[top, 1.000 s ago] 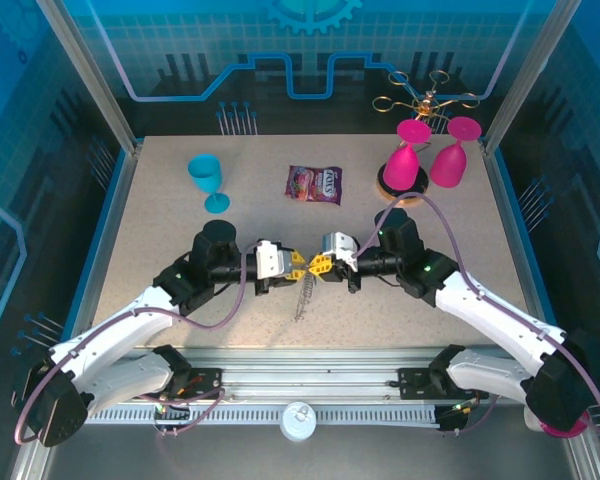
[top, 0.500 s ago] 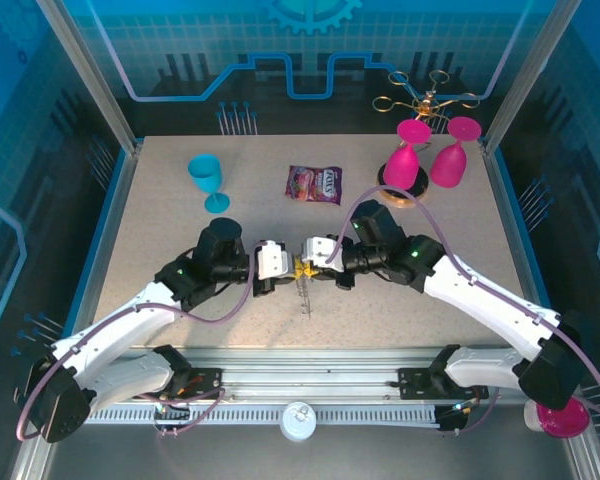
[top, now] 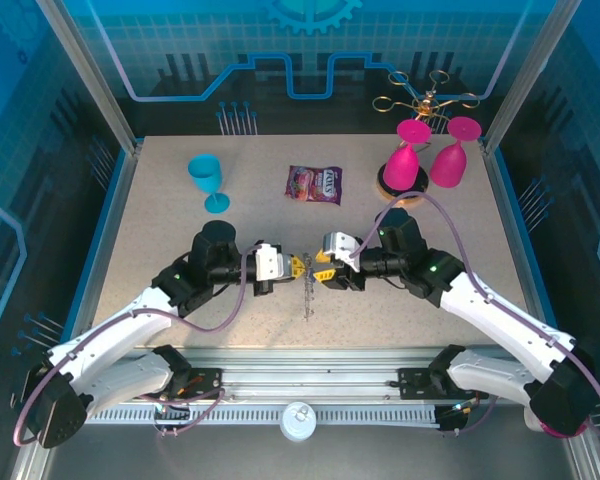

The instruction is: Put the keys on the keyring

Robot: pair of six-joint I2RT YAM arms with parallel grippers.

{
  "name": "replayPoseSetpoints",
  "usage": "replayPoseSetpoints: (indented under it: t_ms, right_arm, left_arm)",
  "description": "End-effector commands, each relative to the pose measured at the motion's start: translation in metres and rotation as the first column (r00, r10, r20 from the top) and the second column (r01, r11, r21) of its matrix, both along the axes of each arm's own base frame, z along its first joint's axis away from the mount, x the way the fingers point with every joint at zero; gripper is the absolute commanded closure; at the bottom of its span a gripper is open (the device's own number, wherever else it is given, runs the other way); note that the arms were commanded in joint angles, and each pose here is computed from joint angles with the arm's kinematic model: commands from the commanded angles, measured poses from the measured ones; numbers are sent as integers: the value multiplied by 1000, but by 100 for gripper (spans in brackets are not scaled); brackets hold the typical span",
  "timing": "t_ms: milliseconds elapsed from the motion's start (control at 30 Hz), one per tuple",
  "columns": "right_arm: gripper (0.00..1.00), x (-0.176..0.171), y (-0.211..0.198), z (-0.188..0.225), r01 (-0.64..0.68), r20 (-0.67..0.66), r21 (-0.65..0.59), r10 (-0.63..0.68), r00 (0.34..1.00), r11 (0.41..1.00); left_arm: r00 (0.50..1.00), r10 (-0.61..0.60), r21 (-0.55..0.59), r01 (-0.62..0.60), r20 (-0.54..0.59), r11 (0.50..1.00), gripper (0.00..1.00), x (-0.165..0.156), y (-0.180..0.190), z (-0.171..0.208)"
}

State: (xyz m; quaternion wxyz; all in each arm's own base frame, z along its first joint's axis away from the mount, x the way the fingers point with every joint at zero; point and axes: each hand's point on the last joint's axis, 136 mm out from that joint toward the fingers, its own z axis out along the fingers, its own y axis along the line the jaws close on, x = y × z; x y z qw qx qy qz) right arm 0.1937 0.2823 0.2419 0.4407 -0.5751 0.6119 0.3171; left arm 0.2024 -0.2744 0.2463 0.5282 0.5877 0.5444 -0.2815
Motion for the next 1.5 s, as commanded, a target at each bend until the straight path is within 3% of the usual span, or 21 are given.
replayPoseSetpoints:
  t_ms: [0, 333, 633, 667, 767, 833, 967, 1200, 1467]
  right_arm:
    - [69, -4, 3, 11, -18, -19, 64, 19, 1000, 998]
    - [99, 1, 5, 10, -15, -44, 77, 19, 999, 997]
    - [100, 8, 12, -17, -29, -145, 7, 30, 989, 1000]
    - [97, 8, 12, -17, -27, -146, 8, 28, 989, 1000]
    - [74, 12, 10, -4, 0, -108, 37, 4, 994, 999]
    - [64, 13, 5, 2, 16, -94, 66, -10, 996, 998]
    - [51, 9, -7, 9, 39, -34, 128, -35, 999, 991]
    - [48, 0, -17, -8, 74, -26, 123, -72, 997, 990]
    - [48, -5, -1, -18, 63, -11, 133, -62, 998, 989]
  left_arm:
    - [997, -51, -55, 54, 61, 997, 100, -8, -3, 16]
    - [996, -69, -60, 73, 60, 996, 100, -13, -4, 19]
    - [987, -140, -119, 149, 83, 982, 100, -24, -8, 34]
    - [987, -139, -119, 149, 85, 982, 100, -23, -8, 34]
    - [989, -125, -106, 134, 83, 985, 100, -21, -8, 30]
    - [990, -117, -96, 124, 77, 988, 100, -19, -7, 25]
    - [992, -103, -92, 110, 76, 990, 100, -17, -6, 20]
    - [992, -95, -119, 104, 84, 987, 100, -17, -7, 25]
    - [992, -86, -127, 97, 91, 987, 100, -15, -7, 27]
